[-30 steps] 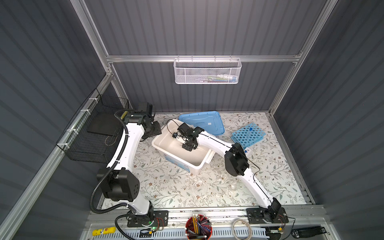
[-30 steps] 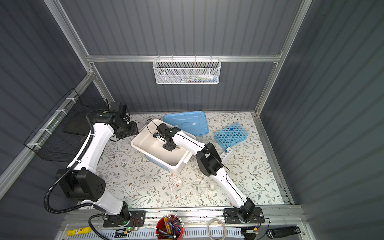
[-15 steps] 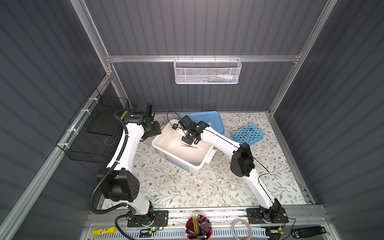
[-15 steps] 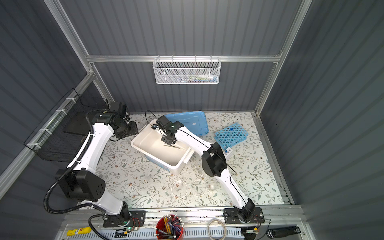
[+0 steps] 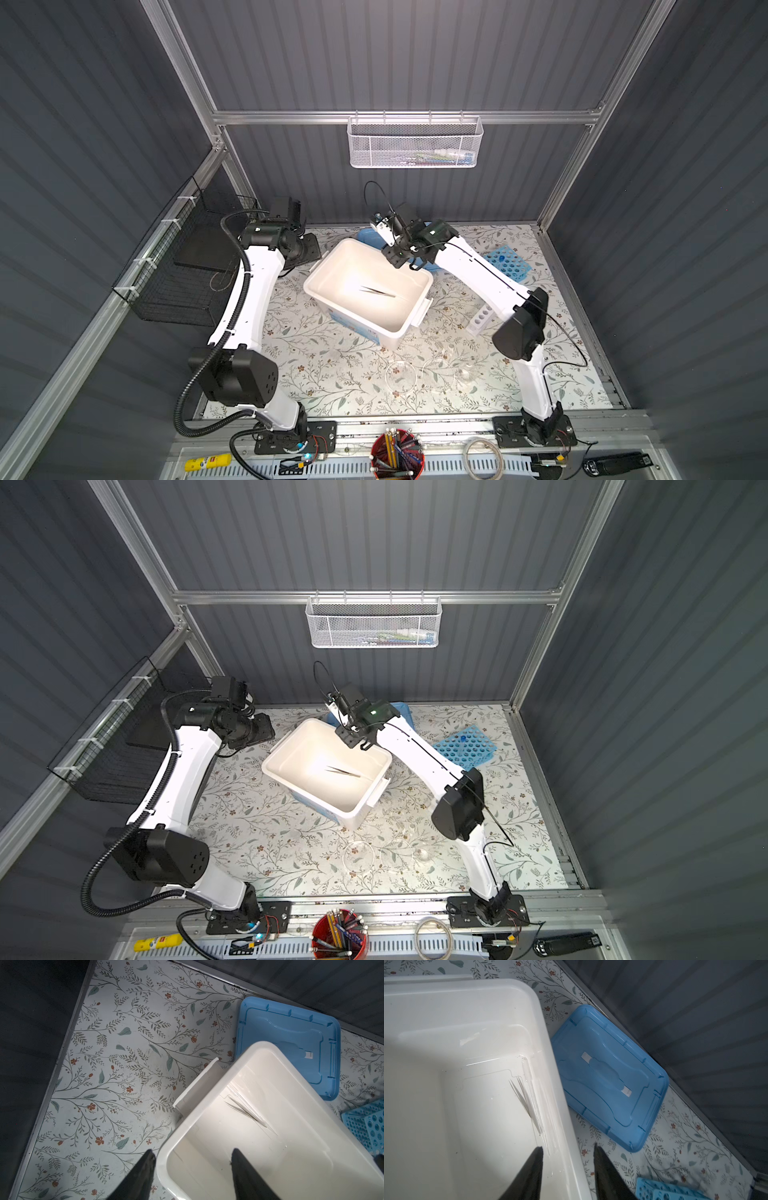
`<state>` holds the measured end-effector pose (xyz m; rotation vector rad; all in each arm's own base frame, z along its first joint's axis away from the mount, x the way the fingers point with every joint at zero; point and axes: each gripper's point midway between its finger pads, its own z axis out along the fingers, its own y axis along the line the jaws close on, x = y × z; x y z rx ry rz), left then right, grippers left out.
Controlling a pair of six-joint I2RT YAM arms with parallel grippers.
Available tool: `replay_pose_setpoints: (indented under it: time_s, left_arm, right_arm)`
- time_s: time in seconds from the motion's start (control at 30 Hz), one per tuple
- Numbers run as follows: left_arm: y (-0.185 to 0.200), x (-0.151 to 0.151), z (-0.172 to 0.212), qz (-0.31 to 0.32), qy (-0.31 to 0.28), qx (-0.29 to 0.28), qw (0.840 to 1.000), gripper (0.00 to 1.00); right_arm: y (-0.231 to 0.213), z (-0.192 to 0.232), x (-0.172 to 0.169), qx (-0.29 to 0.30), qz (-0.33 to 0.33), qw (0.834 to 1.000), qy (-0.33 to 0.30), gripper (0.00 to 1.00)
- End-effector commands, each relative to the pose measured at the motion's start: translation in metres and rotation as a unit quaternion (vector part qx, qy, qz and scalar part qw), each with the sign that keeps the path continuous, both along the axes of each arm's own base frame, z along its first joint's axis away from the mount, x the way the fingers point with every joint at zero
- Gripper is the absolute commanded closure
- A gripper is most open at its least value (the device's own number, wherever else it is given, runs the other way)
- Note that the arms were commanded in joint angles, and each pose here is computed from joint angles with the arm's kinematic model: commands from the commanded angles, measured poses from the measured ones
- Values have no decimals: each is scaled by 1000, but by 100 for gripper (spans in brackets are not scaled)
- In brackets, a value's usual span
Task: Organize the chemistry lab equipment
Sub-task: 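Open the right gripper to release the tweezers and lift it away, then move the right gripper toward the clear glass dishes nearest the robot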
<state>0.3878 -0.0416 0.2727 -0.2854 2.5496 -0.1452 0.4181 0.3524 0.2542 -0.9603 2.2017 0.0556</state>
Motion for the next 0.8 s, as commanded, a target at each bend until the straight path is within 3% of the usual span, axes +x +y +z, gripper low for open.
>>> replay_pose_setpoints:
  time_s: [0.0, 0.23, 0.4, 0.77]
  left_arm:
    - [-18, -6, 17, -24, -20, -16, 999, 40]
    - [-50, -22, 26, -62, -29, -4, 998, 40]
    - [-69, -34, 28, -79, -31, -34, 996, 40]
    - [-98, -44, 12, -118, -26, -42, 992, 40]
  right_arm:
    - [-25, 21, -12, 25, -51, 998, 8, 57]
    - [-70, 40, -46, 61, -129, 988, 50, 57]
    - [-105, 24, -89, 94, -183, 974, 92, 57]
    - [-179, -63, -202, 81, -323, 913, 236, 57]
